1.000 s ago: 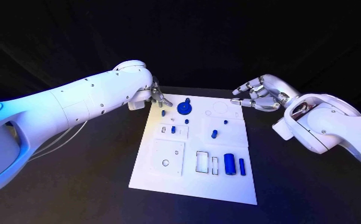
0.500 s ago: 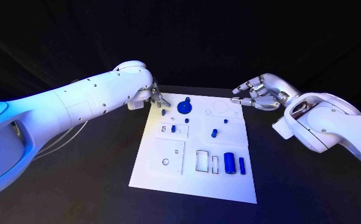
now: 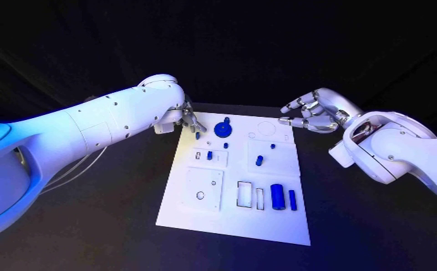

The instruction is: Assemble the parts on the task board

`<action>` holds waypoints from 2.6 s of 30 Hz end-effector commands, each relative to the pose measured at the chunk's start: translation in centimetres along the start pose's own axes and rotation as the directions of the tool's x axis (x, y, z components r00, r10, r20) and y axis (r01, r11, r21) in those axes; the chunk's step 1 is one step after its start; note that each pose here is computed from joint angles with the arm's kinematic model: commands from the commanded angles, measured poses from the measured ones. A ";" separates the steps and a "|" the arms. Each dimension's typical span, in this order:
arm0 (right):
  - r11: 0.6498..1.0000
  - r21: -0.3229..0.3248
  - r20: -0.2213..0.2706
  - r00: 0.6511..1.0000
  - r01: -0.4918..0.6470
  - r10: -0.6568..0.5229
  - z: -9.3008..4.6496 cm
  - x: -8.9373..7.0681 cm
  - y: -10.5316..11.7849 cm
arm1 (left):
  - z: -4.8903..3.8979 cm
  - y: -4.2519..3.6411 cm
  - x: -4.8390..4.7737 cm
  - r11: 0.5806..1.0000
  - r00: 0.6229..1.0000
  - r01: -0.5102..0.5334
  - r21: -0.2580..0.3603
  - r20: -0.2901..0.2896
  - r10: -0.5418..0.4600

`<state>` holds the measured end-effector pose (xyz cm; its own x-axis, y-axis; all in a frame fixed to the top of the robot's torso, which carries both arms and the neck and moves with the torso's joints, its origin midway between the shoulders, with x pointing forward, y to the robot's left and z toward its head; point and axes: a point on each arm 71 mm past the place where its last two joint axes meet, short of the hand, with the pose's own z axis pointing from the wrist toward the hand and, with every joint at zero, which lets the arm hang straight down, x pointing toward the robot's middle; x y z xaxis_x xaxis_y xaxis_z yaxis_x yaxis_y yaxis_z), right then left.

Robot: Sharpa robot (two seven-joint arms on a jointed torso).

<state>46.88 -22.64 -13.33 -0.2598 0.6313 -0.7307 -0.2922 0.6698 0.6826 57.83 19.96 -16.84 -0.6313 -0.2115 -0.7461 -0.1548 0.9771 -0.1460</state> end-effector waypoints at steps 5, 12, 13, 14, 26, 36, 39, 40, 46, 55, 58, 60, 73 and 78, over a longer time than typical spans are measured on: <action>1.000 -0.009 -0.011 1.000 0.008 -0.009 0.0 0.1 0.1 | -0.05 -0.37 0.48 1.000 0.999 -0.018 0.022 -0.051 0.019; 1.000 -0.009 -0.012 1.000 0.008 -0.009 0.0 0.1 0.1 | -0.03 -0.41 0.58 1.000 0.998 -0.021 0.023 -0.058 0.023; 1.000 -0.009 -0.012 1.000 0.008 -0.009 0.0 0.1 0.1 | -0.03 -0.41 0.58 1.000 0.998 -0.021 0.023 -0.058 0.022; 1.000 -0.009 -0.012 1.000 0.008 -0.009 0.0 0.1 0.1 | -0.03 -0.42 0.59 1.000 0.998 -0.020 0.023 -0.058 0.022; 1.000 -0.011 -0.011 1.000 0.008 -0.009 0.0 0.1 0.1 | -0.02 -0.50 0.64 1.000 0.998 0.000 0.029 -0.062 0.002; 1.000 -0.011 -0.011 1.000 0.009 -0.009 0.0 0.1 0.1 | 0.01 -0.43 0.58 0.999 0.998 0.017 0.034 -0.060 -0.015; 1.000 -0.011 -0.011 1.000 0.009 -0.009 0.0 0.1 0.1 | 0.01 -0.38 0.60 0.999 0.998 0.021 0.036 -0.064 -0.019; 1.000 -0.011 -0.011 1.000 0.009 -0.009 0.1 0.1 0.1 | 0.01 -0.34 0.61 0.999 0.998 0.023 0.037 -0.066 -0.021; 1.000 -0.011 -0.010 1.000 0.009 -0.009 0.1 0.1 0.0 | -0.17 -0.05 0.66 0.998 0.996 0.053 0.047 -0.072 -0.049; 1.000 -0.007 -0.007 1.000 0.010 -0.010 0.0 0.0 -0.1 | -1.54 0.54 1.04 0.985 0.988 0.146 0.088 -0.067 -0.140; 1.000 -0.006 -0.007 1.000 0.010 -0.010 0.0 0.0 -0.1 | -2.14 0.76 1.22 0.980 0.984 0.172 0.100 -0.065 -0.166; 1.000 -0.006 -0.007 1.000 0.010 -0.010 0.0 0.0 -0.1 | -2.78 0.92 1.40 0.975 0.981 0.190 0.115 -0.060 -0.184; 1.000 -0.004 -0.006 1.000 0.010 -0.010 0.0 -0.1 -0.2 | -4.37 1.80 2.86 0.971 0.986 0.143 0.191 0.052 -0.156; 1.000 -0.004 -0.007 1.000 0.010 -0.010 0.0 -0.1 -0.2 | -4.37 2.08 3.82 0.972 0.989 0.115 0.205 0.072 -0.133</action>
<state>47.00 -22.87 -13.36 -0.2556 0.6313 -0.7322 -0.2889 0.6729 0.6810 51.62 21.39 -17.59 -0.5983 -0.3499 -0.7208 -0.1157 0.9279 -0.3544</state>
